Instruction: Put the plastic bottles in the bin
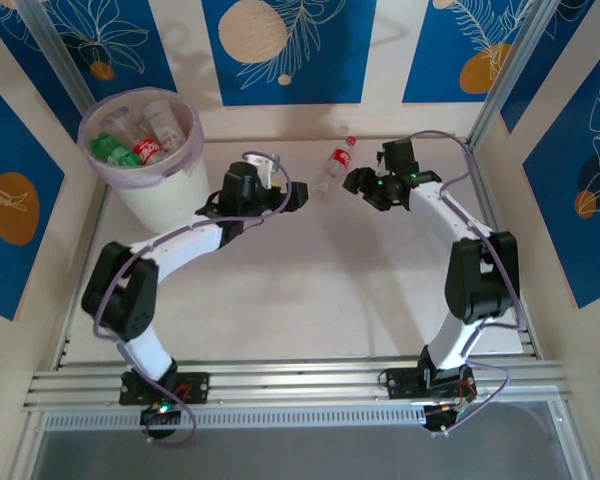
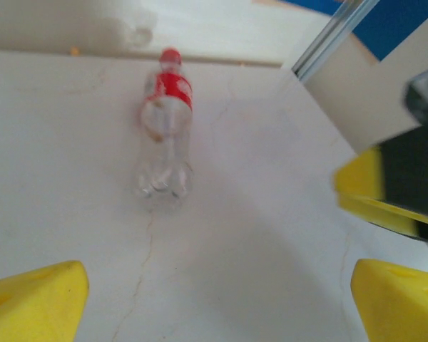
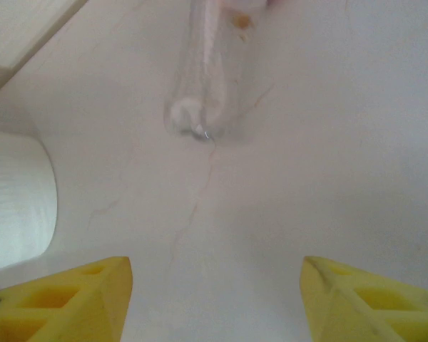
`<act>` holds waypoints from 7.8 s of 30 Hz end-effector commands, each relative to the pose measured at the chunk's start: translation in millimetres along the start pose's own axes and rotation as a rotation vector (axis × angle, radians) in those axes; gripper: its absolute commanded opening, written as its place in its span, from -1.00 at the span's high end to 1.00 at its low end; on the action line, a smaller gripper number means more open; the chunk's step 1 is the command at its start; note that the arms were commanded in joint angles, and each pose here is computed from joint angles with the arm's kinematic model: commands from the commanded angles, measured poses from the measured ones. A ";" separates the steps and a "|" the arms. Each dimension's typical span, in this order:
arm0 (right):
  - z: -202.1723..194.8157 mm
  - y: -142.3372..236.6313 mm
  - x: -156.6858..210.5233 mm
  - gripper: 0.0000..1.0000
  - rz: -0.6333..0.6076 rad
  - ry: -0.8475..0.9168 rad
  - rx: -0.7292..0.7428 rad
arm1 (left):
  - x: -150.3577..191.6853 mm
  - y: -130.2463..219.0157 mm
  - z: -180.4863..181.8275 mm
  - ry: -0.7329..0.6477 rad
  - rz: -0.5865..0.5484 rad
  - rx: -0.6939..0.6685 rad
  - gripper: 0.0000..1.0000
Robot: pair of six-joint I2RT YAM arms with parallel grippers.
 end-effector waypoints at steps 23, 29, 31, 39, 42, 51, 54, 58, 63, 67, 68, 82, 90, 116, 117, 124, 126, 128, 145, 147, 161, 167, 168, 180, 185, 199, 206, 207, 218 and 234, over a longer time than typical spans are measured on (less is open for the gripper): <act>-50.2 -156.7 -49.7 -0.72 0.087 -0.119 0.437 | -23.0 191.4 -11.7 -0.025 -0.082 -0.257 -1.00; -62.2 -162.0 -41.0 -0.40 0.120 -0.106 0.457 | -18.1 196.3 -9.8 0.004 -0.093 -0.252 -1.00; -64.3 -161.4 -39.9 -0.34 0.126 -0.102 0.459 | -15.2 199.5 -6.8 0.011 -0.101 -0.262 -1.00; -66.9 -147.5 -38.4 -0.20 0.143 -0.106 0.450 | -12.4 201.1 -2.2 0.020 -0.110 -0.276 -1.00; -69.3 -137.3 -34.7 -0.40 0.140 -0.094 0.465 | -10.7 198.2 -2.3 0.028 -0.106 -0.269 -1.00; -80.9 -93.8 -26.5 -0.40 0.122 -0.066 0.498 | -7.3 198.1 -1.8 0.046 -0.115 -0.257 -1.00; -88.6 -98.5 -22.0 -0.41 0.136 -0.087 0.475 | -6.5 194.6 -2.5 0.052 -0.115 -0.246 -1.00; -94.8 -107.6 -11.8 -0.37 0.173 -0.097 0.485 | -6.8 191.2 -5.2 0.063 -0.111 -0.228 -1.00; -86.0 -92.7 -0.2 -0.25 0.179 -0.064 0.472 | -0.1 185.6 -4.9 0.096 -0.082 -0.217 -1.00; -58.3 -68.1 10.6 -0.04 0.177 0.017 0.362 | 6.3 172.3 -13.1 0.133 -0.023 -0.163 -1.00; -47.3 -62.2 13.9 -0.01 0.188 0.050 0.307 | 6.4 169.6 -16.0 0.145 -0.017 -0.143 -1.00; 89.3 21.8 111.2 0.19 0.276 0.692 -0.580 | -7.0 156.9 -37.9 0.299 -0.042 0.103 -1.00; 124.1 40.7 142.5 0.20 0.284 0.770 -0.719 | -9.6 125.7 -46.2 0.386 -0.024 0.223 -1.00; 166.0 48.8 167.9 0.18 0.351 0.752 -0.892 | 5.6 75.8 -41.2 0.470 -0.019 0.280 -0.59; 166.9 48.1 167.8 0.18 0.354 0.750 -0.896 | 5.1 76.5 -40.8 0.469 -0.022 0.278 -0.49; 166.9 47.8 165.5 -0.14 0.359 0.744 -0.885 | 2.3 80.7 -34.7 0.452 -0.025 0.229 -0.20; 166.8 50.4 162.4 -0.24 0.350 0.749 -0.878 | -1.4 81.3 -31.1 0.441 -0.028 0.210 -0.20; 165.7 54.9 154.3 -0.36 0.325 0.760 -0.862 | -7.6 82.6 -28.0 0.420 -0.029 0.183 -0.19; 95.1 101.3 79.2 -0.98 0.029 0.611 -0.675 | -212.3 180.0 -31.9 -0.026 -0.298 -0.072 -0.02; 86.0 95.8 84.1 -0.98 0.039 0.601 -0.647 | -241.6 207.9 -18.4 -0.072 -0.362 -0.171 0.03; 60.4 69.7 98.2 -1.00 0.128 0.552 -0.602 | -291.4 305.1 117.7 -0.207 -0.372 -0.946 0.29; 57.8 66.9 103.4 -1.00 0.149 0.550 -0.605 | -271.4 251.3 172.5 -0.200 -0.177 -0.969 0.27; 57.3 66.7 105.0 -1.00 0.159 0.549 -0.609 | -267.9 243.1 182.3 -0.204 -0.152 -0.980 0.26; 49.5 58.8 109.9 -0.99 0.178 0.539 -0.589 | -225.1 201.5 238.8 -0.209 0.073 -1.045 0.08; 48.4 56.5 109.2 -0.99 0.181 0.535 -0.580 | -221.5 195.7 241.5 -0.179 0.073 -1.008 -0.64; 43.8 50.4 106.4 -0.99 0.153 0.523 -0.545 | -262.9 222.6 182.1 -0.167 -0.137 -0.860 -0.98; 39.9 59.7 92.3 -1.00 0.069 0.526 -0.462 | -262.2 235.5 159.4 -0.176 -0.164 -0.820 -0.98; 38.4 63.6 87.8 -1.00 0.047 0.524 -0.437 | -260.7 236.3 150.5 -0.183 -0.175 -0.799 -0.99; -22.8 98.8 53.2 -0.98 -0.130 0.433 -0.016 | -140.1 203.2 31.3 -0.371 -0.176 -0.583 -1.00; -153.5 100.8 49.8 -0.98 -0.445 0.343 0.433 | 29.0 180.5 135.5 -0.468 0.114 -0.763 -1.00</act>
Point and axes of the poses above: each hand's point on the last joint's axis, 136 mm out from that joint toward the fingers, its own y axis back along the fingers, its own z axis along the line the jaws close on, x = y × z, the point moved 1 cm from there along y, back along the fingers, and after that the axes turned 2 degrees about y, right-handed, at the moved point
